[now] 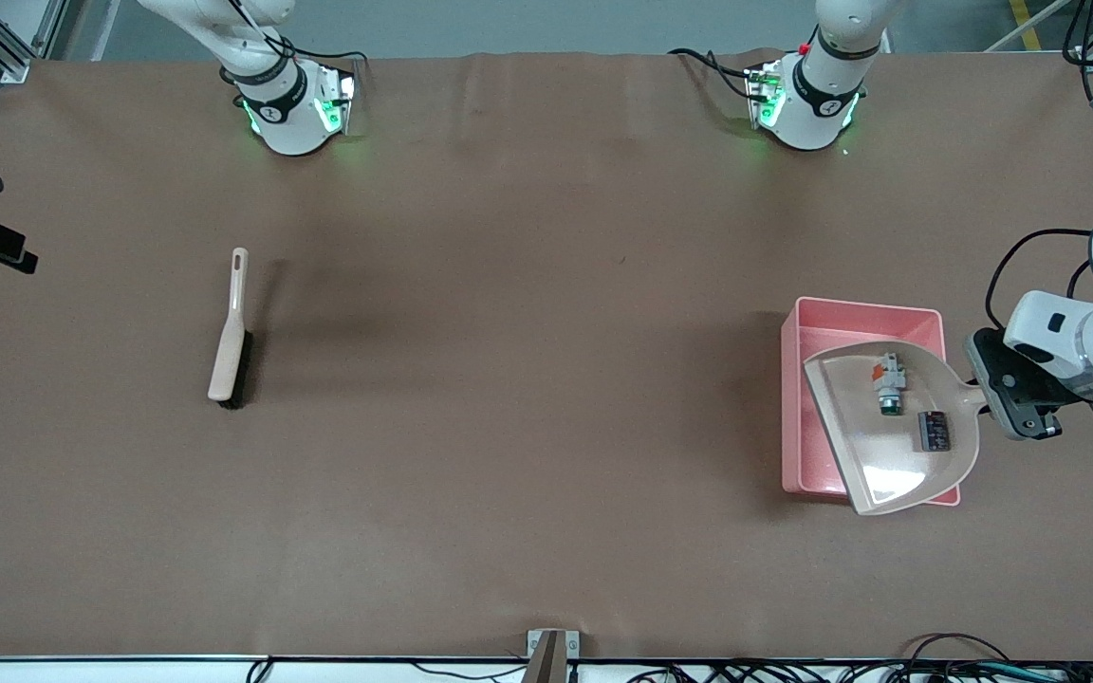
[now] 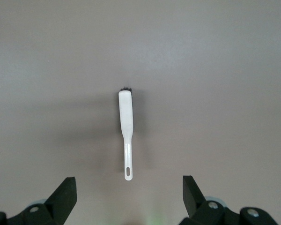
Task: Clean e-waste and dump in bin
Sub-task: 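Tilt the dustpan with the left gripper to dump parts into the bin, then carry the empty dustpan with the left gripper back beside the bin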
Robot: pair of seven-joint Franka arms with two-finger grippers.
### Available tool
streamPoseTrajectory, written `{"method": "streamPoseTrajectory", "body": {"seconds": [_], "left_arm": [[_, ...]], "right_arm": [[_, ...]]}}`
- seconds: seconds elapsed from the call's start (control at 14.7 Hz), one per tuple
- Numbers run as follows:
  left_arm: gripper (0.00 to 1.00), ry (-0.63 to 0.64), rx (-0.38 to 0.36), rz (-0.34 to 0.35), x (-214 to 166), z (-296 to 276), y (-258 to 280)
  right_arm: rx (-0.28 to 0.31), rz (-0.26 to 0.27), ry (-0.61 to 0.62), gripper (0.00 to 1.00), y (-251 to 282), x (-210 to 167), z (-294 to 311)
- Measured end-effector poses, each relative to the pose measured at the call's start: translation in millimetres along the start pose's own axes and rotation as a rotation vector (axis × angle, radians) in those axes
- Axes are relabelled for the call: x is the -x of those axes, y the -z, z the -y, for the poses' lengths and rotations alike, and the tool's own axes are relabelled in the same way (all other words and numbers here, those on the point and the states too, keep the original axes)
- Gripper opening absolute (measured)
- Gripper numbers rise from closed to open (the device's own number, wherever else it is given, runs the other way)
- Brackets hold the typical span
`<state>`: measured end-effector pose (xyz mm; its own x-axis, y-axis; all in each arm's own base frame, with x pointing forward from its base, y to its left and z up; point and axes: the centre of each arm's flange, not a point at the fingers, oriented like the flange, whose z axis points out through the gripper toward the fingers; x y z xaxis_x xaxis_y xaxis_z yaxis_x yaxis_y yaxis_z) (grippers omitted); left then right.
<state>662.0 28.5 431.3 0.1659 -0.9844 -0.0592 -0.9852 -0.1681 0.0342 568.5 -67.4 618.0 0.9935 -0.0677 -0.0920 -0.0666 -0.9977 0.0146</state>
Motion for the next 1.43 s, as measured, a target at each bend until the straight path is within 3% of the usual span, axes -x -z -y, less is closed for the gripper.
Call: {"method": "streamPoseTrajectory", "body": {"seconds": [0.2, 0.48, 0.61, 0.82, 1.43], "left_arm": [[0.33, -0.084, 0.022, 0.077, 23.5, 1.2, -13.9], [0.33, -0.163, 0.056, 0.18, 82.6, 7.0, -36.6], [0.33, -0.183, 0.066, 0.232, 90.9, 5.4, -45.2], [0.33, -0.216, 0.064, 0.294, 85.2, 4.1, -50.5], [0.33, -0.3, -0.032, 0.479, 30.5, 3.8, -20.7]], "right_arm": [[-0.019, 0.007, 0.003, 1.0, -18.3, -2.7, 2.9], [-0.022, 0.005, 0.003, 1.0, -18.4, 0.6, 3.7], [-0.023, 0.002, 0.003, 1.0, -17.1, 1.4, 3.8], [-0.024, 0.002, 0.003, 1.0, -16.9, 1.5, 4.0], [-0.025, 0.003, 0.0, 1.0, -17.5, 1.6, 2.1]]}}
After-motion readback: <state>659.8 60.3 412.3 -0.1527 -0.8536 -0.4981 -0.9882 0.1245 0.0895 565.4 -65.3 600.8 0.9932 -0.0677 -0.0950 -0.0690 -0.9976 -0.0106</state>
